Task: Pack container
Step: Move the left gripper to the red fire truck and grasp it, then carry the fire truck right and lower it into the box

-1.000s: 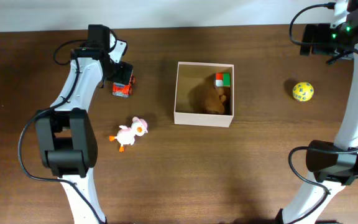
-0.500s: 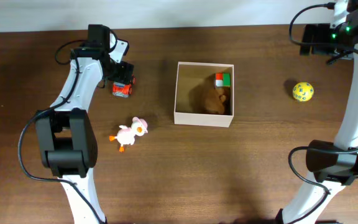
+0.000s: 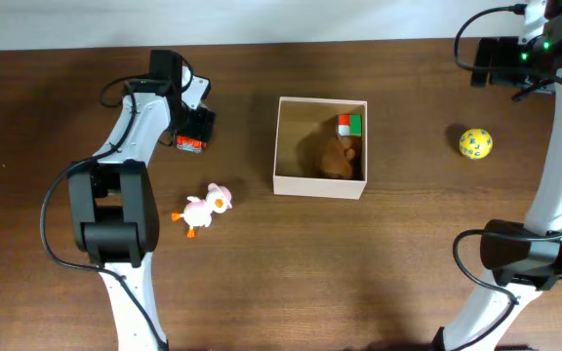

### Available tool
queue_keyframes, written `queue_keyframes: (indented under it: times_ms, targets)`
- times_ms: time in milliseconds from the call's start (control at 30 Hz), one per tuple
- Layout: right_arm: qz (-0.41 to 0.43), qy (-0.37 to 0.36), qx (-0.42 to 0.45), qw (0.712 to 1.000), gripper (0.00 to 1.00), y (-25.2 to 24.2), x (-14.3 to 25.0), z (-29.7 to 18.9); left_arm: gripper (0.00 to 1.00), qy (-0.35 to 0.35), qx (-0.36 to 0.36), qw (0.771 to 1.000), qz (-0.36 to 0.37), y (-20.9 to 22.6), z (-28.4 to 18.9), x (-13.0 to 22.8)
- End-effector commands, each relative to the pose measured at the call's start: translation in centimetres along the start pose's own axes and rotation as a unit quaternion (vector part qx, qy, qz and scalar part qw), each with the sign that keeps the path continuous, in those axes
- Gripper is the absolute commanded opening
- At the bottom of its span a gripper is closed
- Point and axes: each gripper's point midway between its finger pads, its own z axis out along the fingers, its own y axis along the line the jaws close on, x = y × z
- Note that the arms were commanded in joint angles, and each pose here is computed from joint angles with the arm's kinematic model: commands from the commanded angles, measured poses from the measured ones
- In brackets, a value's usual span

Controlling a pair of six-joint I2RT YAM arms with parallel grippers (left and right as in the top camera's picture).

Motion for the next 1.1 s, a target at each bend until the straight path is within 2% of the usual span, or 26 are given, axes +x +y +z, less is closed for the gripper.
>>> queue_keyframes:
  times_ms: [0,33,233,300,500,700,900,1067]
  targets:
    - [0.006,-0.003,0.005,1.000,0.99,-0.3,-0.1,-0.1,0.64,-0.008,0.007,1.000,-0.002,-0.2,-0.3,-0.6]
    - [0.006,-0.003,0.005,1.000,0.99,-0.3,-0.1,-0.1,0.59,-0.007,0.007,1.000,-0.002,-0.2,-0.3,-0.5]
    - [0.006,-0.002,0.005,1.000,0.99,-0.3,-0.1,0.0,0.54,-0.008,0.006,1.000,-0.002,-0.2,-0.5,-0.6]
    - [0.006,-0.003,0.005,1.000,0.99,-0.3,-0.1,-0.1,0.49,-0.013,0.005,1.000,-0.001,-0.1,-1.1,-1.1]
    - [0.006,-0.003,0.005,1.000,0.99,-0.3,-0.1,-0.1,0.42,-0.050,-0.006,0.999,0.003,0.5,-4.8,-4.6]
    - [0.006,-0.003,0.005,1.000,0.99,-0.3,-0.1,-0.1,0.41,-0.093,-0.014,0.995,0.011,0.4,-10.2,-8.2]
    - [0.006,-0.003,0.005,1.000,0.99,-0.3,-0.1,-0.1,0.39,-0.120,0.000,0.993,0.009,-2.8,-14.5,-10.4]
    - [0.006,-0.003,0.005,1.000,0.99,-0.3,-0.1,-0.1,0.41,-0.122,0.031,0.992,0.033,-7.8,-16.3,-11.0]
